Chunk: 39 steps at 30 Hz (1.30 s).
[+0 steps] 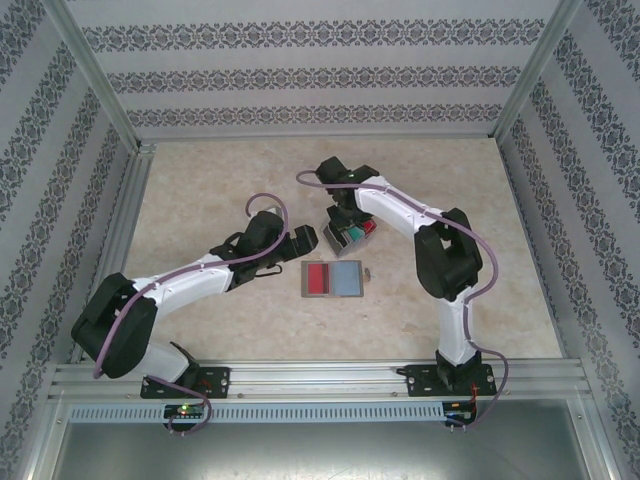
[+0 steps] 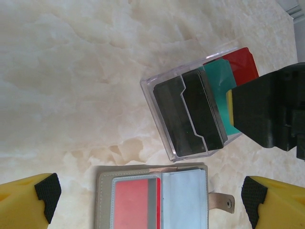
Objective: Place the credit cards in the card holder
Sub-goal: Pick up the credit card from the storage box.
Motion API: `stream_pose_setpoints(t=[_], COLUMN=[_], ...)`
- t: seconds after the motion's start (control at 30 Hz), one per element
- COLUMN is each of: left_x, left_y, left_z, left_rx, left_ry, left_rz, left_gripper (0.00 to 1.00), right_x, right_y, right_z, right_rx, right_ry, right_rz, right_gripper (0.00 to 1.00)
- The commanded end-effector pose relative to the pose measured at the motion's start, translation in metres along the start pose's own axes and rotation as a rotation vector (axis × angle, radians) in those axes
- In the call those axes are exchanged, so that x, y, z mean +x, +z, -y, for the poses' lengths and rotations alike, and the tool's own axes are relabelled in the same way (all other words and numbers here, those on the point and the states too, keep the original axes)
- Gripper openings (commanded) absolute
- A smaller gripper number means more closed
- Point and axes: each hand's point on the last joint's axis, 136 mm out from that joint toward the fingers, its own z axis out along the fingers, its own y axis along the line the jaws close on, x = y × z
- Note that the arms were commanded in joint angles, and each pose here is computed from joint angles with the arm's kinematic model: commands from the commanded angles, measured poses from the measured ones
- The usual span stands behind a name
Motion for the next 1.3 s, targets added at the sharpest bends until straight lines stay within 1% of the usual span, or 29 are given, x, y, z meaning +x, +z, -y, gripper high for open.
stream_pose_setpoints(t=[0.0, 0.23, 0.37, 0.5, 0.87, 0.93, 1.03, 1.27], left_x=[-0.004, -0.001, 0.001, 0.001, 0.002, 0.003, 0.003, 0.004], left_y=[-0.006, -0.005, -0.004, -0.003, -0.003, -0.002, -0.002, -0.003], left_z=[-0.003, -0.006, -0.007, -0.007, -0.008, -0.009, -0.009, -0.011], left_rx=[0.008, 0.001, -0.003, -0.006, -0.010, -0.012, -0.013, -0.016], left_ry=[-0.024, -0.029, -0.038, -0.035, -0.038, -0.041, -0.039, -0.041], left_rz=[0.018, 0.009, 0.004, -0.003, -0.006, -0.009, -0.011, -0.010], left_gripper=[0.99, 0.99, 0.99, 0.99, 0.99, 0.99, 0.99, 0.99], right_x=[0.003, 0.000, 0.004, 0.006, -0.003, -0.002, -0.001, -0.001], right_y=[0.002, 0.006, 0.014, 0.016, -0.002, -0.002, -0.001, -0.003], right_z=[0.010, 0.014, 0.019, 0.019, 0.029, 0.029, 0.028, 0.031], right_rx=[0.092, 0.131, 0.171, 0.178, 0.205, 0.206, 0.194, 0.200], right_ry=[-0.053, -0.060, -0.081, -0.089, -0.076, -0.073, -0.067, -0.056], right_rz=[-0.030, -0.013, -0.035, -0.041, 0.020, 0.021, 0.017, 0.028], right_gripper=[0.34, 0.34, 0.33, 0.33, 0.29, 0.29, 0.26, 0.26])
